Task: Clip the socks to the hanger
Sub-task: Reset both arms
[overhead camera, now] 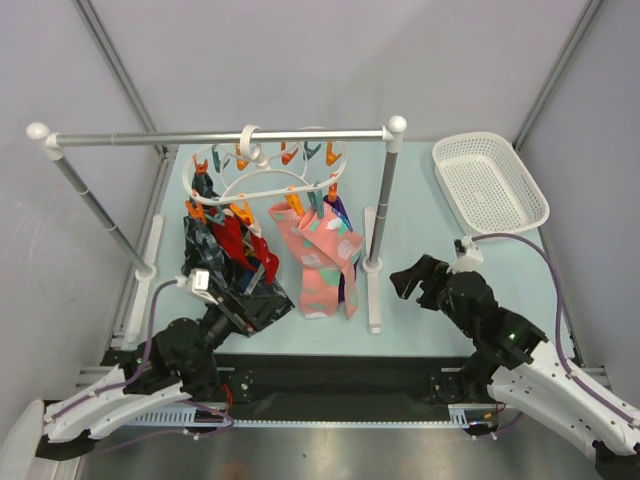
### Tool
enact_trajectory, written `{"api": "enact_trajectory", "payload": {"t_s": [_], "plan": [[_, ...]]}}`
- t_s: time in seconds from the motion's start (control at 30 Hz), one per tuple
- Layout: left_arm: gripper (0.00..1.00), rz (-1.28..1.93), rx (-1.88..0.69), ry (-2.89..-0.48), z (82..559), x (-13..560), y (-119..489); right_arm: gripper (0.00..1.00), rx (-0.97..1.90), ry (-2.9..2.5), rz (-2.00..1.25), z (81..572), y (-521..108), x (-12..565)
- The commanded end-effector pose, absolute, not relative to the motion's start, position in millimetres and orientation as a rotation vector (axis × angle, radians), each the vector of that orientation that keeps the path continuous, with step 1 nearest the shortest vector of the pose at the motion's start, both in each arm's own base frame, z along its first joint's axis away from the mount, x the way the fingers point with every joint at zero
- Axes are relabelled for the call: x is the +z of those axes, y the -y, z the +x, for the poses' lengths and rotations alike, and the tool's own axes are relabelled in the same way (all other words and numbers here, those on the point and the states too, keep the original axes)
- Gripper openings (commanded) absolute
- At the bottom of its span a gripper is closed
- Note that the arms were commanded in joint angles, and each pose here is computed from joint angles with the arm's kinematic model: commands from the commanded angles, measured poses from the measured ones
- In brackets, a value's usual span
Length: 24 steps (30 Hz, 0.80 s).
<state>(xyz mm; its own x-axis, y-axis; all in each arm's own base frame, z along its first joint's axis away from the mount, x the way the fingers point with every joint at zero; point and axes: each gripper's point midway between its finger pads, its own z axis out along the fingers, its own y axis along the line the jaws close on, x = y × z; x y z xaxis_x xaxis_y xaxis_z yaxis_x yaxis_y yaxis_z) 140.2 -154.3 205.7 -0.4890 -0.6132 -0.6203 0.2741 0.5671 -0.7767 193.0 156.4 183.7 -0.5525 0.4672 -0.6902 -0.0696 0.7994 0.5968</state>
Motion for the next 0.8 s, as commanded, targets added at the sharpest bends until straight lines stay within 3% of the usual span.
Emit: {"api": "enact_trajectory", "payload": {"t_s": [0.0,0.47,0.77], "plan": [[0.99,-0.194,-1.351,-1.619,125,231,176,1.0,0.758,-1.906,0.32,212,-161,191],[1.0,-0.053,-1.756,-1.476,95,186,234,1.0,1.022,-1.758,0.508,202,-159,97],[1.0,-0.011,-1.755,-1.512,90,179,238,1.0,0.984,-1.773,0.569,200,-150,86]]}}
